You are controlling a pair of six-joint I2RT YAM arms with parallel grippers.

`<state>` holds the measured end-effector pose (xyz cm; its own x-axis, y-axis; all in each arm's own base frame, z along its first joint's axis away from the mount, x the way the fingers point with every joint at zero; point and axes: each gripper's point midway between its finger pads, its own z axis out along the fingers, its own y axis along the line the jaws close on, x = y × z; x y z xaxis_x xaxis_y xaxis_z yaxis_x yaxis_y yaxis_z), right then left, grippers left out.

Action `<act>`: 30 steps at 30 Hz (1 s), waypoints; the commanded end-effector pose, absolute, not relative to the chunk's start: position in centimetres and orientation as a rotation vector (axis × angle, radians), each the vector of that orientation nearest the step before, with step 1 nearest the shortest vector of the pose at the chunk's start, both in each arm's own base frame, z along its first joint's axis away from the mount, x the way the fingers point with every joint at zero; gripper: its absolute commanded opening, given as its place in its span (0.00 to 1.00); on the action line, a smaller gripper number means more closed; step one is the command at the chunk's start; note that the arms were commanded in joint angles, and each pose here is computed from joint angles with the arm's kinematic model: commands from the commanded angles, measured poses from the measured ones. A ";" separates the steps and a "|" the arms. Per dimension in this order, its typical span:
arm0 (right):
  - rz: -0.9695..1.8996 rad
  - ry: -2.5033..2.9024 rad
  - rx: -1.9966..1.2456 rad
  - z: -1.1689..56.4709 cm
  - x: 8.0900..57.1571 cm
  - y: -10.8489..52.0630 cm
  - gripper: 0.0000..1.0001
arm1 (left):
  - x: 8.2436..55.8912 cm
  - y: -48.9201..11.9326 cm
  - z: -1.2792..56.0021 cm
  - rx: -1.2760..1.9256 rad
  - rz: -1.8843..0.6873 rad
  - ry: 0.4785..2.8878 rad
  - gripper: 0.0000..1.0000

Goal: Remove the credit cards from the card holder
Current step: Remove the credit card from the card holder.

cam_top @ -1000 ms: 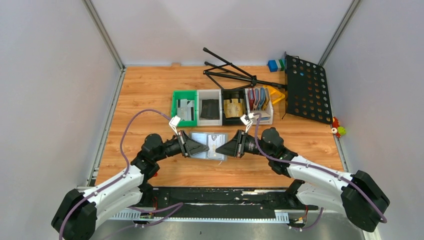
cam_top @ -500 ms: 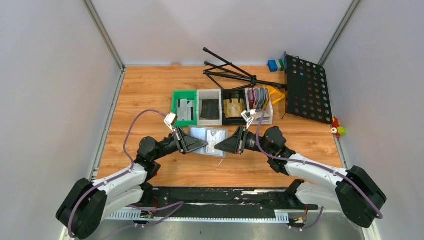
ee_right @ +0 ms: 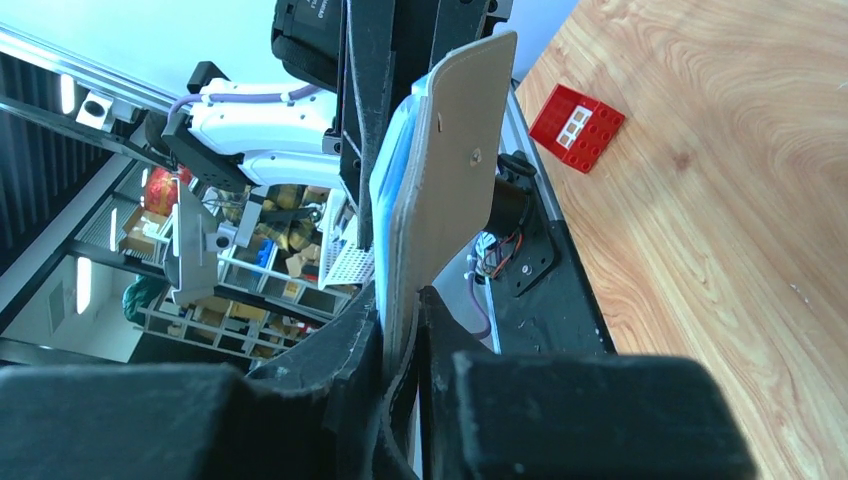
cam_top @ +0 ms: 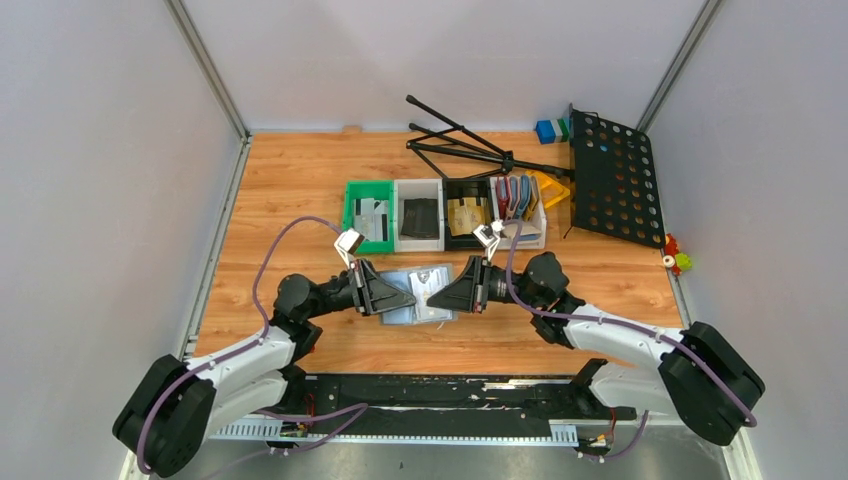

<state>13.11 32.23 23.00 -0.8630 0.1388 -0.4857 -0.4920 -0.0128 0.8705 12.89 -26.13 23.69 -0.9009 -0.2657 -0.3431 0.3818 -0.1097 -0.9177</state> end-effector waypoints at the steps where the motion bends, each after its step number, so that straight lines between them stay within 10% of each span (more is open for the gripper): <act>1: 1.970 1.818 -0.440 24.0 12.0 33.4 0.13 | 11.3 -27.2 24.6 0.302 -2.049 1.767 0.21; 9: 1.979 1.885 -0.499 23.5 11.1 34.6 0.12 | 13.1 -27.2 24.0 0.268 -1.881 1.803 0.29; 17: 2.004 1.883 -0.488 23.2 11.0 34.8 0.13 | 14.6 -26.6 23.3 0.128 -1.820 1.792 0.00; 30: 1.851 1.910 -0.303 22.7 13.4 31.6 0.33 | 14.7 -26.0 21.2 0.131 -1.704 1.889 0.00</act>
<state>12.99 32.76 21.07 -0.8885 0.1080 -0.4460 -0.4372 0.0956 0.8943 13.51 -26.05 19.62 -0.8702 -0.2636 -0.4162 0.3855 0.1618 -0.9084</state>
